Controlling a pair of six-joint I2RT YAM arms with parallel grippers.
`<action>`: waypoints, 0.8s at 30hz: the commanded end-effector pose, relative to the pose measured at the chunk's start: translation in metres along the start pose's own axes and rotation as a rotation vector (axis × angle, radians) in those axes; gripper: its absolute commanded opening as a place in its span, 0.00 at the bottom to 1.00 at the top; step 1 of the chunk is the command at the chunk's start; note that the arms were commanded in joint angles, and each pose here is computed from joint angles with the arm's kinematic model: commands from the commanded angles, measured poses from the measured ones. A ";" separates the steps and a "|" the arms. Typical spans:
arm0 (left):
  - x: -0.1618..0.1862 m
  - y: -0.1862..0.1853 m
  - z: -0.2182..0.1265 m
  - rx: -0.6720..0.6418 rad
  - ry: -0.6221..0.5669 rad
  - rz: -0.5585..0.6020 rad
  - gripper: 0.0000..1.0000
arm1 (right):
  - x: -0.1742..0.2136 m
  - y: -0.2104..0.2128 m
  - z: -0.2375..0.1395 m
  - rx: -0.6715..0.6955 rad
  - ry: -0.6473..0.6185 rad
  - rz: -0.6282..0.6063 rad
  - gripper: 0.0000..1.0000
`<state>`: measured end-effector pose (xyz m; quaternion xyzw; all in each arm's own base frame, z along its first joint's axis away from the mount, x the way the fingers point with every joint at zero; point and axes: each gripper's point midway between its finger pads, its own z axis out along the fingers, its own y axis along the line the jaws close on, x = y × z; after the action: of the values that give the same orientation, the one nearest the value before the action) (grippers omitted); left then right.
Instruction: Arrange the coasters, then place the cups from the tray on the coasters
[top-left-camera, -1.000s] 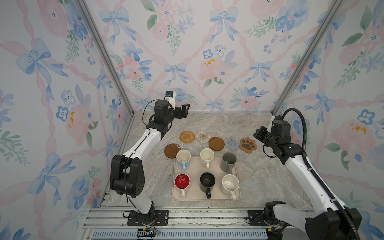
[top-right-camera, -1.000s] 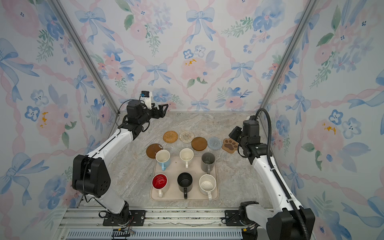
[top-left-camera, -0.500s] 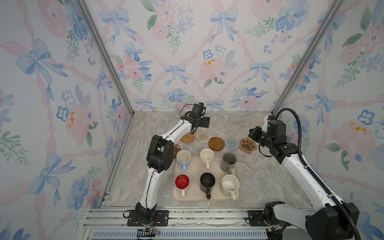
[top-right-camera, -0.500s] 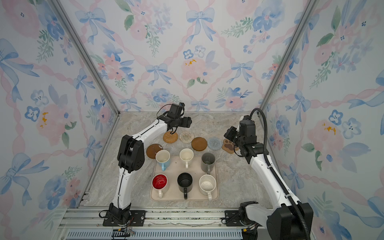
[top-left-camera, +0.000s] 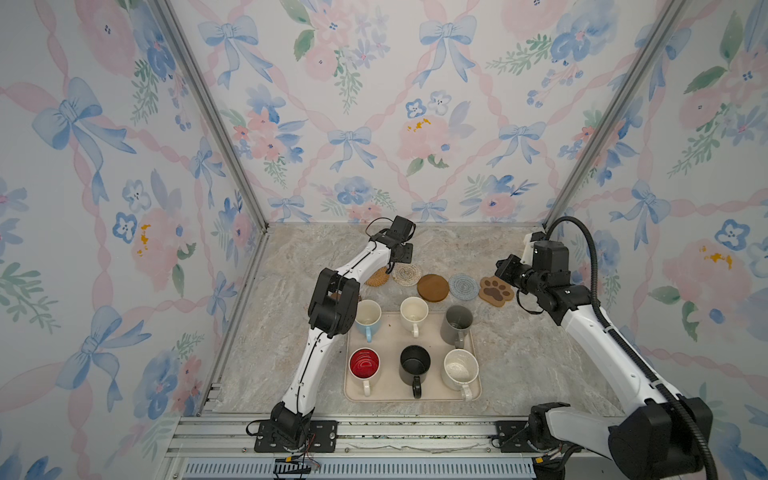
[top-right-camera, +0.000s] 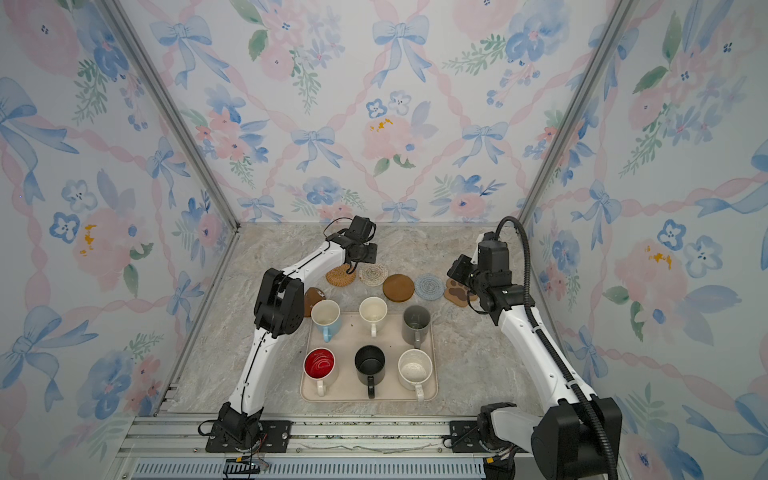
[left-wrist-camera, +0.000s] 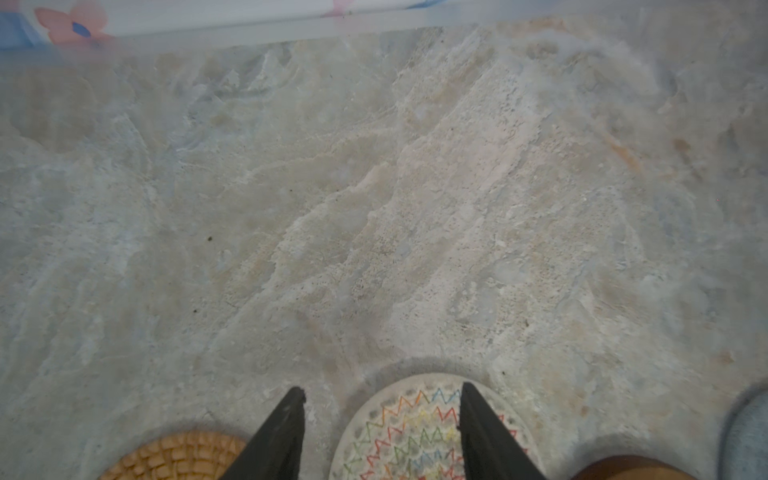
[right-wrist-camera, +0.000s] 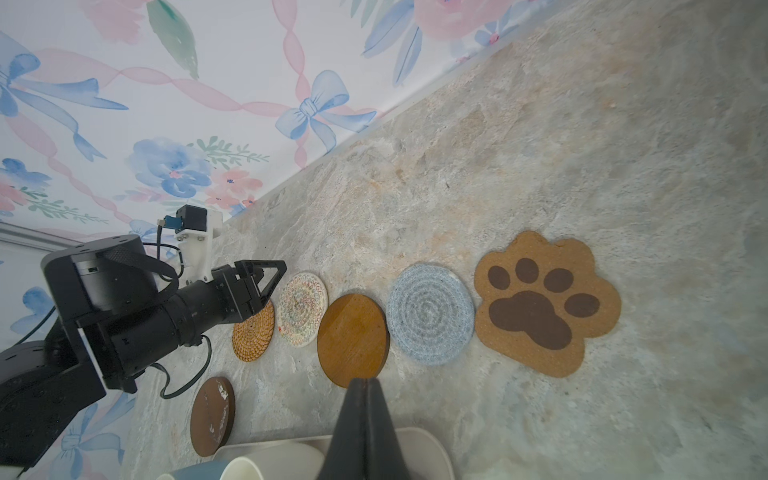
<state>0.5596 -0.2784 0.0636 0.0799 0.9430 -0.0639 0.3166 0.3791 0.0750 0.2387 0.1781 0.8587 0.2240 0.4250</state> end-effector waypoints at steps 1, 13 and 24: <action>0.020 -0.004 0.014 0.013 0.066 0.007 0.57 | 0.003 -0.001 0.006 -0.021 0.015 -0.006 0.00; 0.060 0.001 0.029 0.008 0.197 0.087 0.59 | 0.007 -0.003 0.012 -0.040 0.037 0.006 0.00; 0.081 0.020 0.021 -0.067 0.247 0.131 0.57 | 0.008 -0.003 0.012 -0.040 0.042 0.010 0.00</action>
<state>0.5445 -0.2765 0.0307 0.1151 0.9531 -0.0526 0.2749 0.3829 0.0796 0.2302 0.1718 0.8612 0.2452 0.4108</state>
